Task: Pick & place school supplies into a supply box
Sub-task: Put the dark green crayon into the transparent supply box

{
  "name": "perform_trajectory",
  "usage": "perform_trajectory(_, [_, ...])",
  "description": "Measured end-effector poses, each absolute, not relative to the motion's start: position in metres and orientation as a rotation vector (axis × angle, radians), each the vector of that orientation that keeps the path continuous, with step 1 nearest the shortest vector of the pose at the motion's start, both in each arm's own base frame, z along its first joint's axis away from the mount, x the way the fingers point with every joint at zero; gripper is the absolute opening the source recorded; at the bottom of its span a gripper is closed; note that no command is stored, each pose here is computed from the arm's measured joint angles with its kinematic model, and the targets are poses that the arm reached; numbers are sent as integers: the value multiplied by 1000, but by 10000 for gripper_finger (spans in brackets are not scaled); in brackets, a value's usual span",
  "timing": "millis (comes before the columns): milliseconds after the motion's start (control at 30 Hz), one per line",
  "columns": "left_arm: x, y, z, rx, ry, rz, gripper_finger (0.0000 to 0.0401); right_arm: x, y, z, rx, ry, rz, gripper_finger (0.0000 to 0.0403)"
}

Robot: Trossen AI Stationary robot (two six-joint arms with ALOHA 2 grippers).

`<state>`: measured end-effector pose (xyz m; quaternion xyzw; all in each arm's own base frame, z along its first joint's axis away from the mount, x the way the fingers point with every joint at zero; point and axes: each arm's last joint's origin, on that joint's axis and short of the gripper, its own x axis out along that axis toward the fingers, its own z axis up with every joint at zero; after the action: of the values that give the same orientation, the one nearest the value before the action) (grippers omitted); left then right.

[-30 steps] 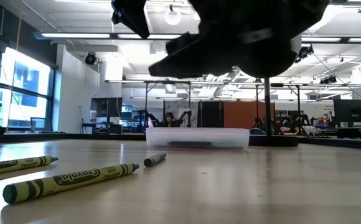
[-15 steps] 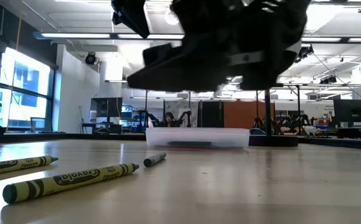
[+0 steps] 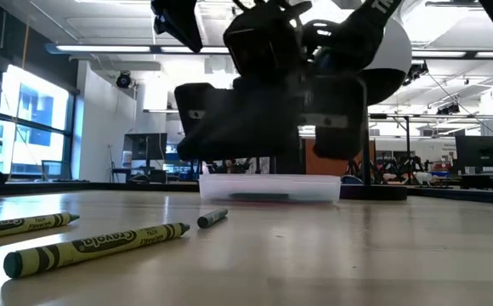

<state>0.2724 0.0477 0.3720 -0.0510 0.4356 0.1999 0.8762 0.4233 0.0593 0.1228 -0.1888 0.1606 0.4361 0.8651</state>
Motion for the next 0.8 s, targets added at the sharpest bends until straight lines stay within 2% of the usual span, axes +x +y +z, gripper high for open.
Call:
perform_trajectory(167, [272,48,371,-88,924,409,113,424,47,118,-469,331,907,58])
perform_trajectory(800, [271,48,371,-81,930,406,113,422,26,84,-445,353,1007,58])
